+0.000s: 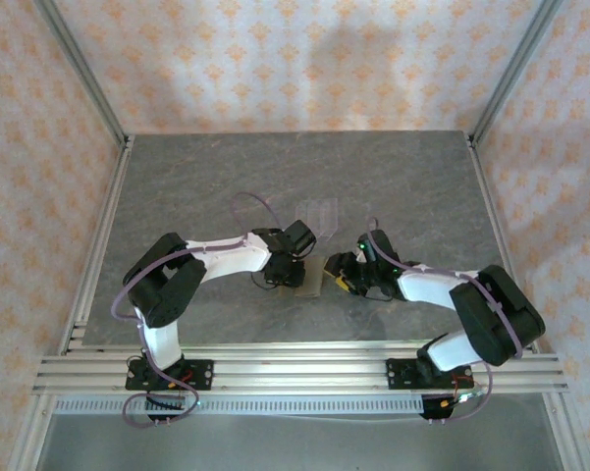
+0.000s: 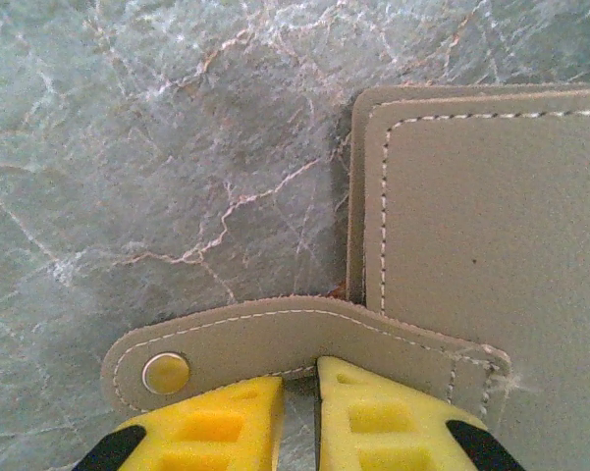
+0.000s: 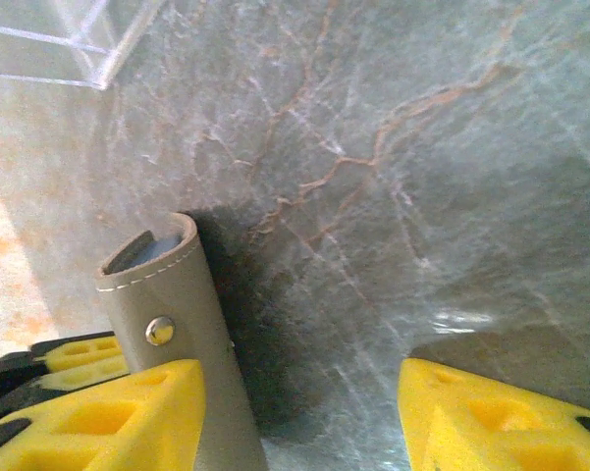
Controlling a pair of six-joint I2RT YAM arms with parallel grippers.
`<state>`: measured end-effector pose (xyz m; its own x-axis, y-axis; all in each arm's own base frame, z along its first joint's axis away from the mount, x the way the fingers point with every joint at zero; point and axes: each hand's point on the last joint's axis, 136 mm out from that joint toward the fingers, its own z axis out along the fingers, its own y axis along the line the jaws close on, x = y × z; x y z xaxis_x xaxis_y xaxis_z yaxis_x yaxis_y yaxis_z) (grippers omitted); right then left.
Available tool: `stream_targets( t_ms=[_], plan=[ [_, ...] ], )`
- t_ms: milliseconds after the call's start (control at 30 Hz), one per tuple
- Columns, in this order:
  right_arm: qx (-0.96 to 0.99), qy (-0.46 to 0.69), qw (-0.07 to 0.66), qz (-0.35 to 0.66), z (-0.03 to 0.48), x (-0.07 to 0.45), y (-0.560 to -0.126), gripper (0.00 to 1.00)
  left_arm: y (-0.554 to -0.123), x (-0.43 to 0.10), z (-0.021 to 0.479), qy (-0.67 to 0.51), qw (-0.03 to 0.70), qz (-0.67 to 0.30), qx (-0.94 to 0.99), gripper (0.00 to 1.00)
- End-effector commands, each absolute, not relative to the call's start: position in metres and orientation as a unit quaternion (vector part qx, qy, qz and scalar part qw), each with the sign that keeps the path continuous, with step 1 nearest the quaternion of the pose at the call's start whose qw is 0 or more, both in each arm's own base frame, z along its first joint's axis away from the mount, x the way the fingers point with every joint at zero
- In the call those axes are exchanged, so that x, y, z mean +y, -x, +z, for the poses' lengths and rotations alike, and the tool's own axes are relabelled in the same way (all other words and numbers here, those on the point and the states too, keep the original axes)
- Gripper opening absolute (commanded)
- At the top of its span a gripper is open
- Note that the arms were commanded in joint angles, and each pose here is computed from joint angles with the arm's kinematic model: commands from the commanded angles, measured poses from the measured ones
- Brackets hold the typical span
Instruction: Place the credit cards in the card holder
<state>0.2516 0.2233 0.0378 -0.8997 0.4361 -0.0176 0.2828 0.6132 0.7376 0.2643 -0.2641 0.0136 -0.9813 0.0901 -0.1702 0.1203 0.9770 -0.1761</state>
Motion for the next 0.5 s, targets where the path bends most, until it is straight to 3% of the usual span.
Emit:
stream_targets(
  t_ms=[0, 200, 467],
  plan=[
    [0.860, -0.185, 0.146, 0.453, 0.071, 0.237, -0.265, 0.56, -0.248, -0.238, -0.024, -0.043, 0.040, -0.047, 0.997, 0.16],
    [0.858, -0.198, 0.174, 0.442, 0.075, 0.224, -0.267, 0.60, -0.248, -0.238, -0.025, -0.041, 0.039, -0.048, 0.997, 0.16],
    [0.868, -0.165, 0.140, 0.448, 0.064, 0.242, -0.263, 0.63, -0.244, -0.236, -0.036, -0.040, 0.027, -0.040, 0.998, 0.16]
  ],
)
